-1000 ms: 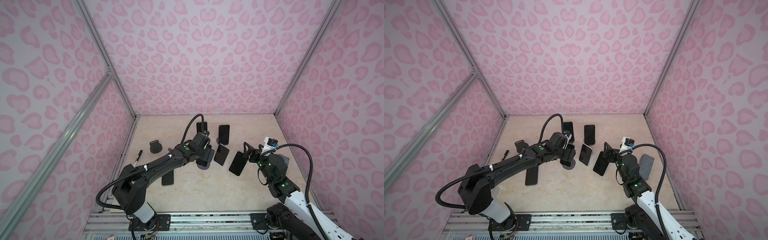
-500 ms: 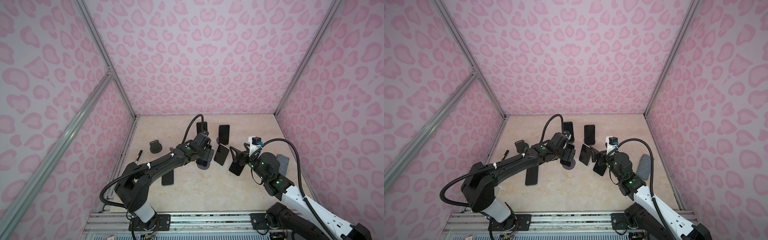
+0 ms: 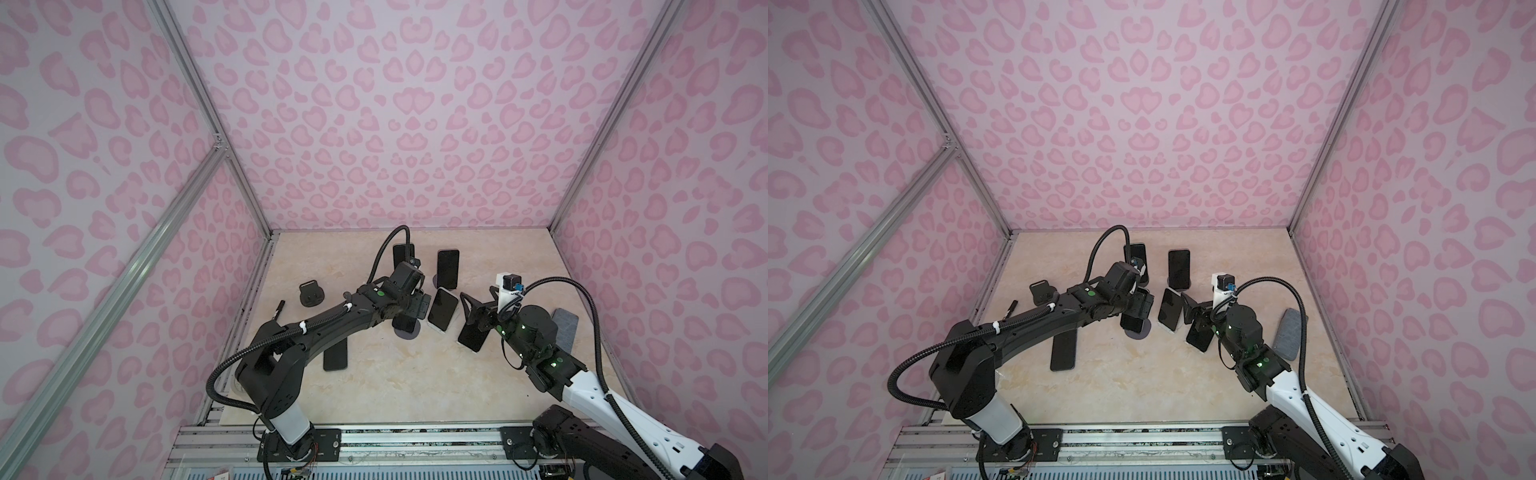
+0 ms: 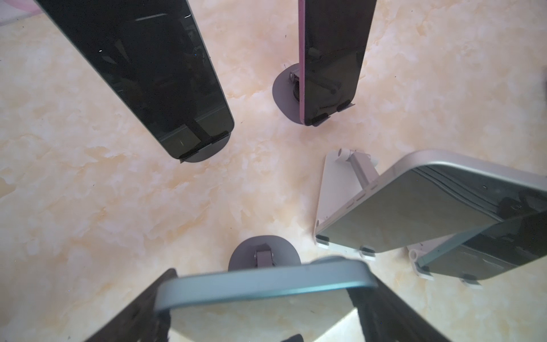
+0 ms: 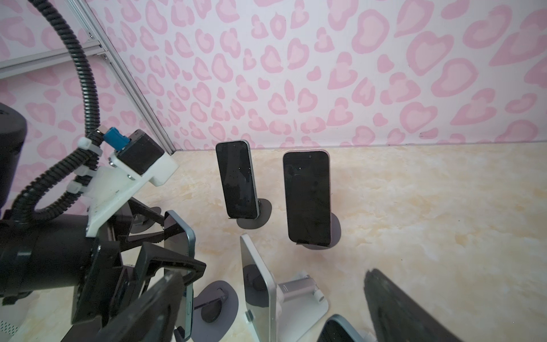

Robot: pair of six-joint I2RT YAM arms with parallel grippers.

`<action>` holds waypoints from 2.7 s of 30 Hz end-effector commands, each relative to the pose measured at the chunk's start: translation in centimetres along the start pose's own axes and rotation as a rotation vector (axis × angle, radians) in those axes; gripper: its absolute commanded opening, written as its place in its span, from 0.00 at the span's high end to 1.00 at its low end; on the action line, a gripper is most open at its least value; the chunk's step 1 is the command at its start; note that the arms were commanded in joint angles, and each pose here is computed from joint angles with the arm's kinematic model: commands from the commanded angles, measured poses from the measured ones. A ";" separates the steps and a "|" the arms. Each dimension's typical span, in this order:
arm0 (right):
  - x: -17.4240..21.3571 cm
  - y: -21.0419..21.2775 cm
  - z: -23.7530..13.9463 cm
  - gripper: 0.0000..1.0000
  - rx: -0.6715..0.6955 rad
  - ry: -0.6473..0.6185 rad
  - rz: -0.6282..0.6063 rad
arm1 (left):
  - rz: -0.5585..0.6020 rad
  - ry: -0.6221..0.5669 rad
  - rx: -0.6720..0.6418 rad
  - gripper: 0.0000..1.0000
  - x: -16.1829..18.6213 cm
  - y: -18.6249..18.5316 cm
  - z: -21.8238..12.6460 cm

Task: Remove the phone from the phone stand
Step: 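Close the left gripper on the phone while the right gripper reaches forward, then lift the silver-edged phone off its stand with the left gripper, then carry the phone toward the robot and lower it flat beside the first phone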

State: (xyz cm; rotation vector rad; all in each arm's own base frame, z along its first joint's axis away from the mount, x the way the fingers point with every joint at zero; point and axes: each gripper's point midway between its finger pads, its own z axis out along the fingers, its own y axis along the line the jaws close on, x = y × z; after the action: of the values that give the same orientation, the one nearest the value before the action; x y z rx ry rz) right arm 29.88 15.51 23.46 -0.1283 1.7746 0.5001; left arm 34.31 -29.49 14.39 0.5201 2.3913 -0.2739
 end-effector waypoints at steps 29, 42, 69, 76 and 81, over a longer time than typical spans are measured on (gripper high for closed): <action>-0.7 -0.4 -0.3 0.02 0.028 -0.033 -0.008 | 0.029 -0.014 -0.004 0.26 0.2 0.2 0.0; -0.6 -0.1 -0.1 0.02 0.008 -0.028 -0.001 | 0.014 -0.051 0.021 0.29 -0.7 -0.1 -1.7; 1.0 1.5 1.2 0.02 -0.075 0.019 0.036 | -0.260 -0.161 -0.224 0.30 -2.0 11.9 -10.1; 0.9 1.7 1.1 0.03 -0.084 0.015 0.043 | -0.330 -0.066 -0.347 0.30 -1.0 17.5 -7.9; 0.8 1.7 1.0 0.02 -0.086 0.014 0.041 | -0.387 0.021 -0.403 0.30 -0.3 21.1 -5.3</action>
State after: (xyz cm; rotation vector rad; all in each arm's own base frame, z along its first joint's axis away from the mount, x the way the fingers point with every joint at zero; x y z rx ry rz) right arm 30.05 17.44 22.57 -0.1545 1.7957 0.5881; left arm 39.76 -9.88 17.79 -0.1017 2.4480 0.0214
